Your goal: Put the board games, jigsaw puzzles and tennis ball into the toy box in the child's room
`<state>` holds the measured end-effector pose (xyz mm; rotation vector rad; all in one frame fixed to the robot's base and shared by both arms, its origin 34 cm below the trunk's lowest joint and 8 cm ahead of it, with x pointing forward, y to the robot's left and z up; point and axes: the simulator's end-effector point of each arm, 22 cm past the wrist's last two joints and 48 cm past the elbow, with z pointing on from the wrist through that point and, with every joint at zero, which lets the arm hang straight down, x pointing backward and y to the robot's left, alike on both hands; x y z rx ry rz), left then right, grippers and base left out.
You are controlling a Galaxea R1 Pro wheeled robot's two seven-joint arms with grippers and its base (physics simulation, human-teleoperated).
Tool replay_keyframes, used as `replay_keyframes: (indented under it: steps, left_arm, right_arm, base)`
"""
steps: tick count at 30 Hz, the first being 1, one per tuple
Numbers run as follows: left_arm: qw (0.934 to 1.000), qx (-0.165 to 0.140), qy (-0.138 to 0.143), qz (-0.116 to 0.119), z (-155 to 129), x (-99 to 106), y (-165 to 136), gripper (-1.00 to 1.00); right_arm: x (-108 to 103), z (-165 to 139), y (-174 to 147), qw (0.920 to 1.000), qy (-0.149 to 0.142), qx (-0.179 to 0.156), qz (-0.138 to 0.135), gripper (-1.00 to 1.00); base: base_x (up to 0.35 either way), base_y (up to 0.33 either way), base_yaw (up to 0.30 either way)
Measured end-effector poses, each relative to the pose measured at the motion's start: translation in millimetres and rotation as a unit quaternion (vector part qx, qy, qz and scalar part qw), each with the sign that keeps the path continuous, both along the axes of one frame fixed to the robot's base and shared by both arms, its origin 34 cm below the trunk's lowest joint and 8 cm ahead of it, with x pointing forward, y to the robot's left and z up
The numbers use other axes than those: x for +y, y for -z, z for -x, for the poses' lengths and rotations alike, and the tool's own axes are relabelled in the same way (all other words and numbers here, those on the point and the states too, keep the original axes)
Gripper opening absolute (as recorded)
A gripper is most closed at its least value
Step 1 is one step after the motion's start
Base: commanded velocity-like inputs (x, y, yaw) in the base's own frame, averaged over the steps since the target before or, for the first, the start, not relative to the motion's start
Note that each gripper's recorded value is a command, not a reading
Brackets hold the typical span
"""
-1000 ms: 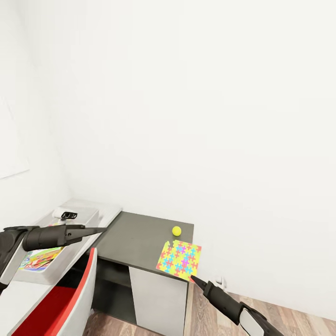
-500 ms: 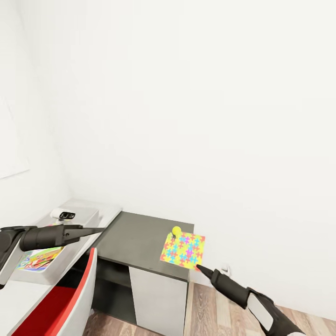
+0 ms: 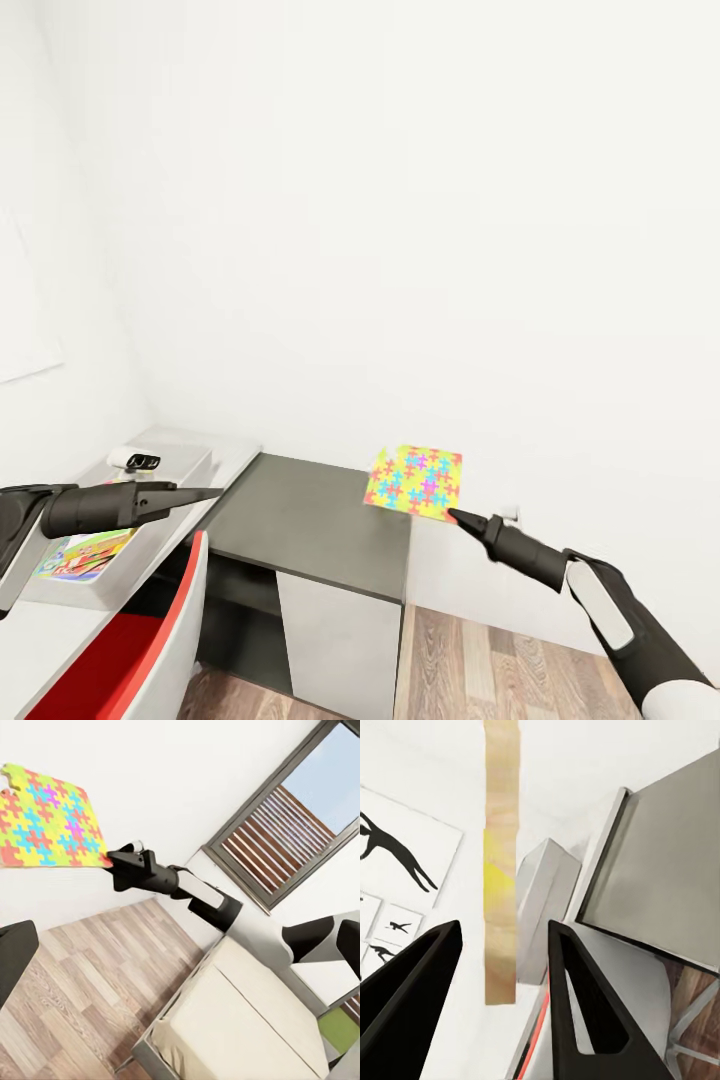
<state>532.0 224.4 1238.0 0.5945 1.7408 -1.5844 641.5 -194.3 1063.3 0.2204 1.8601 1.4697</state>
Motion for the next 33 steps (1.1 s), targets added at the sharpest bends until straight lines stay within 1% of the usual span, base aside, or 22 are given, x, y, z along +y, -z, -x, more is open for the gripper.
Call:
replay_keyframes:
  steps: [5,15,19,33]
  left_arm:
    - [1.0,0.0,0.0,0.0,0.0,-0.1,0.1,1.0]
    - [1.0,0.0,0.0,0.0,0.0,-0.6,0.2,1.0]
    - [1.0,0.0,0.0,0.001,0.1,-0.6,0.2,1.0]
    - [1.0,0.0,0.001,0.001,0.1,-0.7,0.2,1.0]
  right_arm:
    - [-7.5,-3.2,-9.6,0.9999,0.009,-0.008,-0.006,-1.0]
    - [-10.8,-4.5,-8.3,0.9998,0.015,-0.011,-0.002,-1.0]
    - [-5.5,-4.6,-7.3,0.9998,0.014,-0.011,-0.001,-1.0]
    - [-1.8,-4.7,0.4,0.9999,0.014,-0.003,0.007,-1.0]
  base:
    - [0.0,0.0,0.0]
    - [0.0,0.0,0.009]
    - [0.0,0.0,0.211]
    - [0.0,0.0,0.285]
